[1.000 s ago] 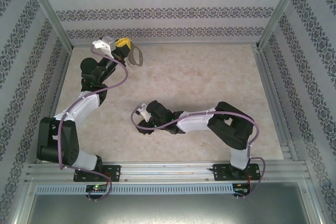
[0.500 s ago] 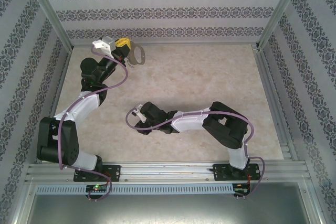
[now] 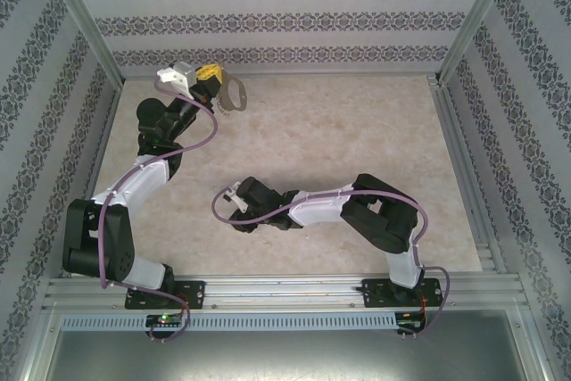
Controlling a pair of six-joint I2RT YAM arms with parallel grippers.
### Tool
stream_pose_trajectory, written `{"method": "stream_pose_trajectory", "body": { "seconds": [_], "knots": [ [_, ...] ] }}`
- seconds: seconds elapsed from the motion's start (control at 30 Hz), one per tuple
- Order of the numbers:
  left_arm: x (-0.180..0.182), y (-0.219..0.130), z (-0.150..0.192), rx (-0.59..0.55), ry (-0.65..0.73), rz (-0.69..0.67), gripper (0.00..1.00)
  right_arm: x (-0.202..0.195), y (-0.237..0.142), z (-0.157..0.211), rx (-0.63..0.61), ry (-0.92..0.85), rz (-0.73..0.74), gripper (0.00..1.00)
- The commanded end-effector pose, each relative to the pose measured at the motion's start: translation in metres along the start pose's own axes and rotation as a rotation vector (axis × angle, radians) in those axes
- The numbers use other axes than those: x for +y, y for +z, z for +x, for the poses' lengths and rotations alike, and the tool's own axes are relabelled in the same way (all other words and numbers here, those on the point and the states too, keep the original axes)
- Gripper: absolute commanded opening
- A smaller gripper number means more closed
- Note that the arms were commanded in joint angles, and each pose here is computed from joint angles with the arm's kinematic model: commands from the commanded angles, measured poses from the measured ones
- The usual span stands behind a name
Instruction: Put the keys on the keyring
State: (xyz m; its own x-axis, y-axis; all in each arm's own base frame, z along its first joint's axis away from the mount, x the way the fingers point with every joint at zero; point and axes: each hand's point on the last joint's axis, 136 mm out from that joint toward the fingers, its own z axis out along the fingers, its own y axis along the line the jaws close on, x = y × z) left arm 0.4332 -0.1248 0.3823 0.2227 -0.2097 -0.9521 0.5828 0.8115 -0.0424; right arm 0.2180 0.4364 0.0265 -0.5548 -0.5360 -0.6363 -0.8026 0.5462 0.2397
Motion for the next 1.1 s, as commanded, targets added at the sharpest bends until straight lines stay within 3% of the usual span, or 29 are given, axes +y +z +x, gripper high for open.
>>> {"method": "stream_pose_trajectory", "body": {
  "seconds": [0.0,0.17,0.33,0.87,0.93,1.0,1.07],
  "knots": [
    [-0.007,0.003,-0.022,-0.061,0.025,0.034,0.0,0.006,-0.005,-0.002,-0.004,-0.008,-0.015,0.3],
    [-0.008,0.003,-0.022,-0.062,0.025,0.035,0.0,0.007,-0.003,0.002,0.005,-0.003,-0.022,0.23],
    [-0.008,0.003,-0.021,-0.059,0.026,0.034,0.0,0.007,-0.003,0.002,0.002,0.004,-0.026,0.01],
    [-0.01,0.002,-0.022,-0.06,0.029,0.038,0.0,-0.003,-0.041,-0.027,-0.13,0.13,-0.13,0.0],
    [-0.01,0.002,-0.022,-0.06,0.028,0.038,0.0,-0.003,-0.039,-0.026,-0.116,0.14,-0.136,0.28],
    [-0.009,0.002,-0.022,-0.059,0.028,0.037,0.0,0.0,-0.036,-0.024,-0.105,0.151,-0.15,0.38],
    [-0.01,0.002,-0.023,-0.062,0.03,0.038,0.0,0.003,-0.033,-0.023,-0.093,0.162,-0.173,0.4]
  ]
}}
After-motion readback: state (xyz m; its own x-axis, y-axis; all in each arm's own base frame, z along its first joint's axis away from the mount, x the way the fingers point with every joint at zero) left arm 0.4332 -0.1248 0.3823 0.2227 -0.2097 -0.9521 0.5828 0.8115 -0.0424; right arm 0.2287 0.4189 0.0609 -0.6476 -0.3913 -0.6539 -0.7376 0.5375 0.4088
